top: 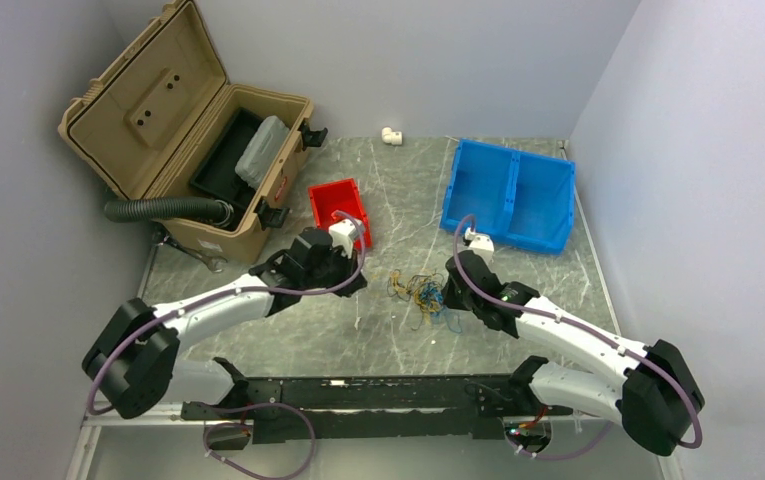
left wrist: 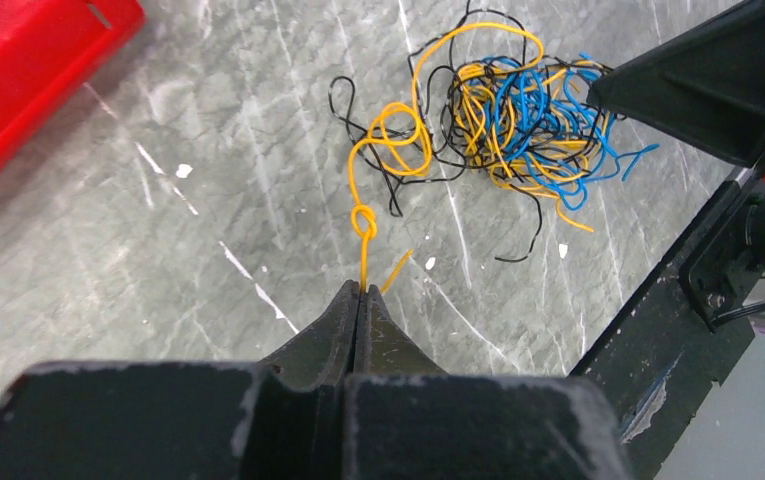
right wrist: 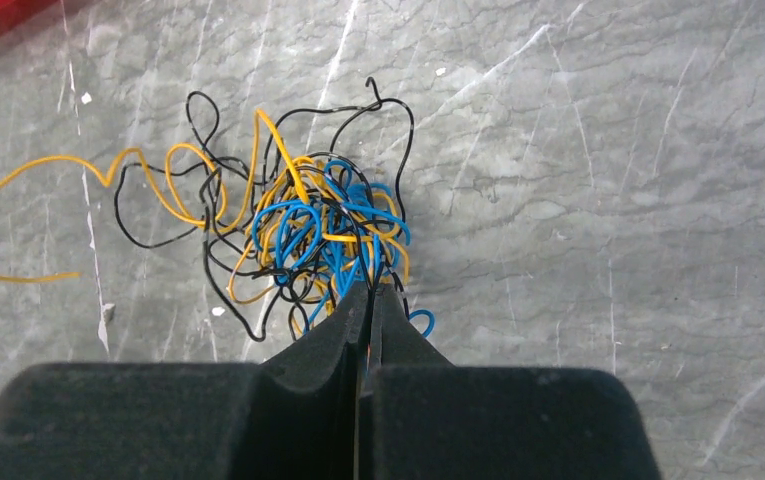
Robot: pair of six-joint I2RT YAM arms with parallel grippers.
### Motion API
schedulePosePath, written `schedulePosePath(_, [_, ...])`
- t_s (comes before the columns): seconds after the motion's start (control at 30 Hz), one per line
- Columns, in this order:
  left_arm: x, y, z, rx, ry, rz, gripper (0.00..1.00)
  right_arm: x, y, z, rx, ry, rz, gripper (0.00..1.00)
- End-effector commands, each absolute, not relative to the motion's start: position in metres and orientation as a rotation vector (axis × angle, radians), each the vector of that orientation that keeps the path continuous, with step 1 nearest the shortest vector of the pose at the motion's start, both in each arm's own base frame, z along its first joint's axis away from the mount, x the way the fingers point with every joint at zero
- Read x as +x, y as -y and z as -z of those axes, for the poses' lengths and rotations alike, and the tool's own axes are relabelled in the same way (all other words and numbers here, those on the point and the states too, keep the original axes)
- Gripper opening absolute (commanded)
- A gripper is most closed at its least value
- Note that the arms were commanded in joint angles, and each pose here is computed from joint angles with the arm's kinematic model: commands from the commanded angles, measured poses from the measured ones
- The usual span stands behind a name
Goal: Untangle the cables
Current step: Untie the cable.
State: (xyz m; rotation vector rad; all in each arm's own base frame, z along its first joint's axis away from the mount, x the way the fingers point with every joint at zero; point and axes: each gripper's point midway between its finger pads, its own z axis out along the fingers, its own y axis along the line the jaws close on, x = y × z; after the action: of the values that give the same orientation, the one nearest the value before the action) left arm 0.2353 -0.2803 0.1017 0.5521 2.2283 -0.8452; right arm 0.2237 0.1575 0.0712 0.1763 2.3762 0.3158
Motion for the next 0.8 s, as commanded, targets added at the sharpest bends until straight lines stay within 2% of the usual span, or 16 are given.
schedulePosePath(0.0, [0.238, 0.263, -0.114, 0.502, -2.212, 0.773, 0.00, 0.230, -0.163, -0.080, 0.150, -2.353, -0.340, 0.00])
schedulePosePath(0.17, [0.236, 0.242, -0.129, 0.475, -2.201, 0.689, 0.00, 0.233, -0.175, -0.094, 0.052, -2.325, -0.401, 0.00])
schedulePosePath(0.4, [0.215, 0.239, -0.150, 0.552, -2.158, 0.758, 0.00, 0.222, -0.231, -0.150, -0.313, -2.135, -0.768, 0.00])
schedulePosePath(0.5, [0.207, 0.242, -0.162, 0.563, -2.120, 0.819, 0.06, 0.211, -0.254, -0.174, -0.436, -2.058, -0.920, 0.00])
schedulePosePath(0.57, [0.202, 0.246, -0.175, 0.589, -2.059, 0.871, 0.19, 0.208, -0.260, -0.177, -0.471, -2.055, -0.962, 0.00])
schedulePosePath(0.7, [0.200, 0.247, -0.194, 0.600, -1.986, 0.878, 0.69, 0.208, -0.262, -0.159, -0.444, -2.099, -0.968, 0.00])
schedulePosePath(0.77, [0.204, 0.246, -0.196, 0.600, -1.988, 0.853, 0.82, 0.207, -0.264, -0.149, -0.438, -2.132, -0.976, 0.00])
